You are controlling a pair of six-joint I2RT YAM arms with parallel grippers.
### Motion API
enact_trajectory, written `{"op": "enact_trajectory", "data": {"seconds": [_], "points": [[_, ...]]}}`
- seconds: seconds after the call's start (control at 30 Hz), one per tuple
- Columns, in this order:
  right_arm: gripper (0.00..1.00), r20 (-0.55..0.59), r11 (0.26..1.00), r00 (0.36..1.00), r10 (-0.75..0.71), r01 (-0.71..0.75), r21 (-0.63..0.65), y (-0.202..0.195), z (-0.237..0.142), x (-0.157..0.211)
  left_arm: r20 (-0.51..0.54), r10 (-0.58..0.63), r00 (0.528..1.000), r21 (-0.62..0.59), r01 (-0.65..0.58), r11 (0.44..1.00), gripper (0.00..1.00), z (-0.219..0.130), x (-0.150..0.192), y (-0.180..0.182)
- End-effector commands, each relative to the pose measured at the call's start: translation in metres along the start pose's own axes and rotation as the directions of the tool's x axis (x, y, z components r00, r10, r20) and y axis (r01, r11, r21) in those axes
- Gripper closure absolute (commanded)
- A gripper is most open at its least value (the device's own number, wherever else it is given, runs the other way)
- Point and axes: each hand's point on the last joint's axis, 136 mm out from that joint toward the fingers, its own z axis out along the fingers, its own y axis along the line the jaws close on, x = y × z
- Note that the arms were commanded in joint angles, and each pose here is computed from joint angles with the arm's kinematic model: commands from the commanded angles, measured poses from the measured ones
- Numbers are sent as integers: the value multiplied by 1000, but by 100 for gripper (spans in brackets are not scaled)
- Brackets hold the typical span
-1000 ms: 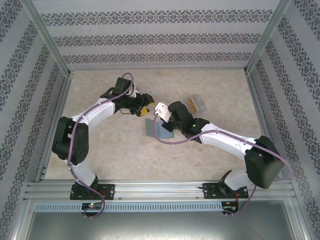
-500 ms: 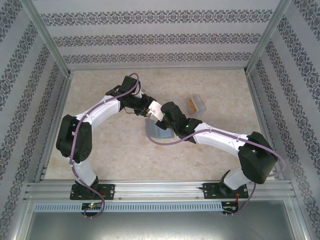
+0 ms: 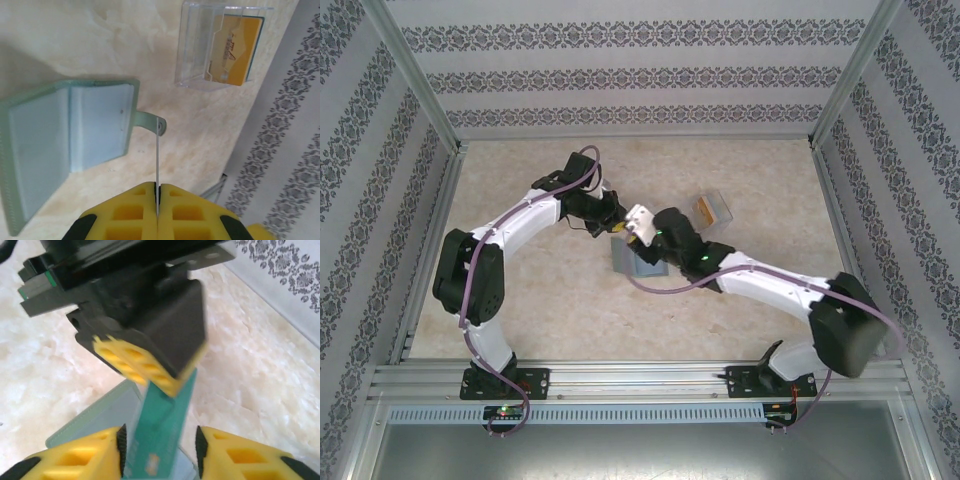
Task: Put the credit cards into the card holder
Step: Pick up the credit card from the storage box.
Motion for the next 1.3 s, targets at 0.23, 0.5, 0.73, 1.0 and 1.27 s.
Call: {"op": "enact_trajectory", "data": {"seconds": [0.23, 0.5, 0.73, 1.0, 1.27], "points": [[46, -227, 563, 700, 677, -691, -453, -22, -27, -1, 166, 432, 887, 179, -458, 871, 100, -23, 12, -33], [48, -333, 442, 680, 653, -699, -562, -8, -29, -2, 78, 502, 861, 343, -496, 798, 100, -31, 45, -58], [51, -361, 403, 687, 631, -687, -604, -1, -34, -3, 10, 545, 838, 411, -501, 762, 100, -33, 68, -71], [86, -358, 379, 692, 627, -672, -636, 2, -40, -11, -20, 543, 839, 372, -498, 783, 91, -32, 73, -67], [100, -426, 366, 561, 710, -810, -457, -2, -11, 23, 73, 421, 904, 120, -427, 896, 20, -34, 40, -28]]}}
